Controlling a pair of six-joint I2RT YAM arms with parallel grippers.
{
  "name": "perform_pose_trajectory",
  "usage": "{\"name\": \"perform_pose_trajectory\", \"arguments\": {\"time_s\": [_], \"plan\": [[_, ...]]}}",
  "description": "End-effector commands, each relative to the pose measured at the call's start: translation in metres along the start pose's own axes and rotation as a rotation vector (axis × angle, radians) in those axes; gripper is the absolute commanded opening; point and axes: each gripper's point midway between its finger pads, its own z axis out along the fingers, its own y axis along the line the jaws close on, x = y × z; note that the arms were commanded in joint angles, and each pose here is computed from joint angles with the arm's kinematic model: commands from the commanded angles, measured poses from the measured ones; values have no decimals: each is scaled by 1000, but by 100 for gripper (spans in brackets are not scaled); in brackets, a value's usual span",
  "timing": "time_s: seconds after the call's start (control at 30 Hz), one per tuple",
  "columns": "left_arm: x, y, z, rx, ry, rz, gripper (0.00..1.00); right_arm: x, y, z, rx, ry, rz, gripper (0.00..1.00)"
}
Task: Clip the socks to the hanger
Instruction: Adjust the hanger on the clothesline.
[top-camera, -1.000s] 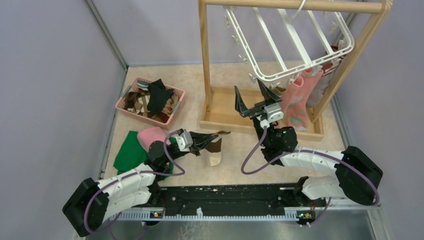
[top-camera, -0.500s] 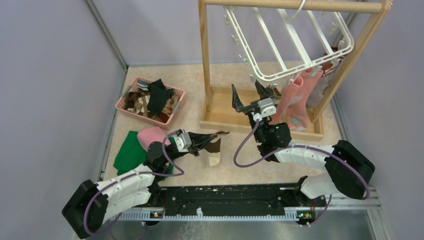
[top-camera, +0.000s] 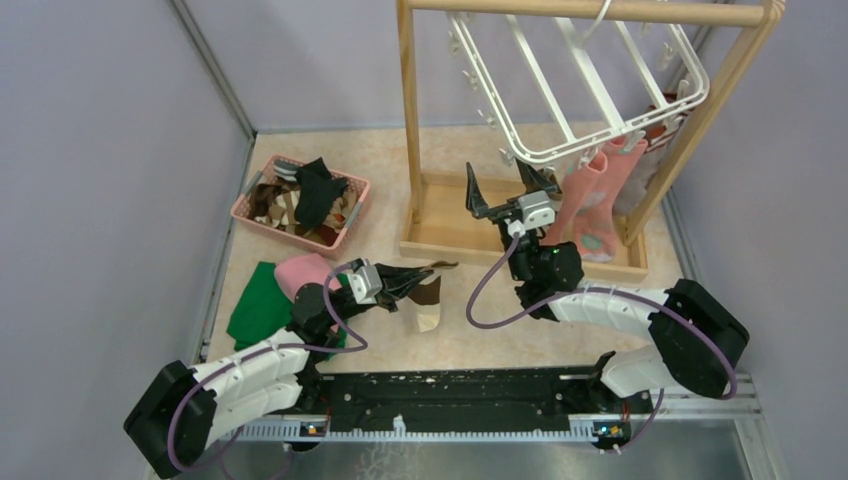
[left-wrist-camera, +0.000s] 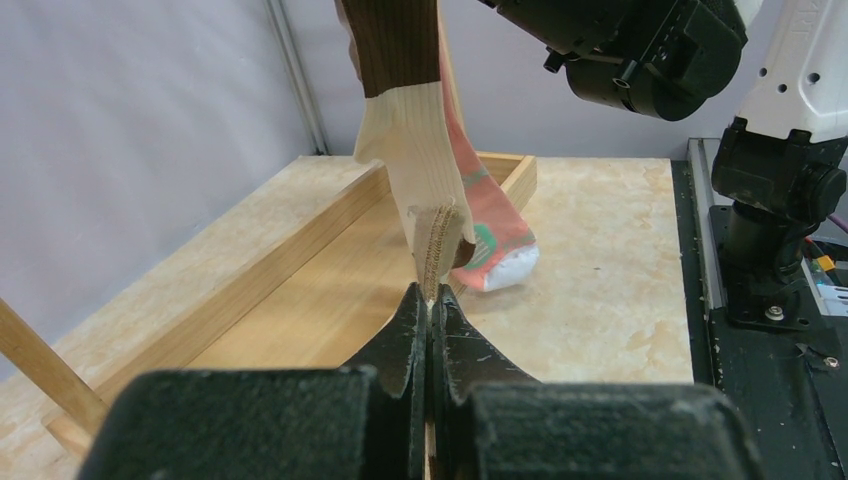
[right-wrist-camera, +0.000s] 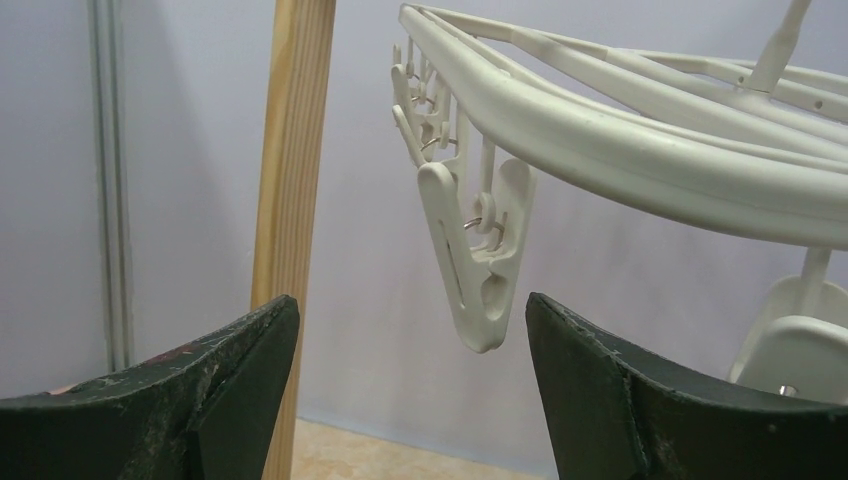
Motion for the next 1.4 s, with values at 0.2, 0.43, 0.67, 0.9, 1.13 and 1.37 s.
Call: {"name": "perform_pose_trajectory", "arguments": {"time_s": [0.2, 0.43, 0.67, 0.9, 1.13, 1.37], "plan": [[-14, -3, 0, 19, -53, 27, 0, -74, -32, 12, 99, -259, 126, 86], [-15, -4, 0, 25, -55, 29, 0, -84, -34, 13, 93, -285, 126, 89], [-17, -4, 0, 27, -59, 31, 0, -90, -38, 14, 103, -302, 138, 89], [-18, -4, 1, 34, -60, 32, 0, -97, -41, 14, 107, -319, 149, 86], [-19, -5, 2, 36, -63, 34, 0, -102, -43, 15, 115, -328, 148, 85], [-18, -5, 2, 40, -61, 33, 0, -107, -49, 12, 131, -335, 148, 80]]}}
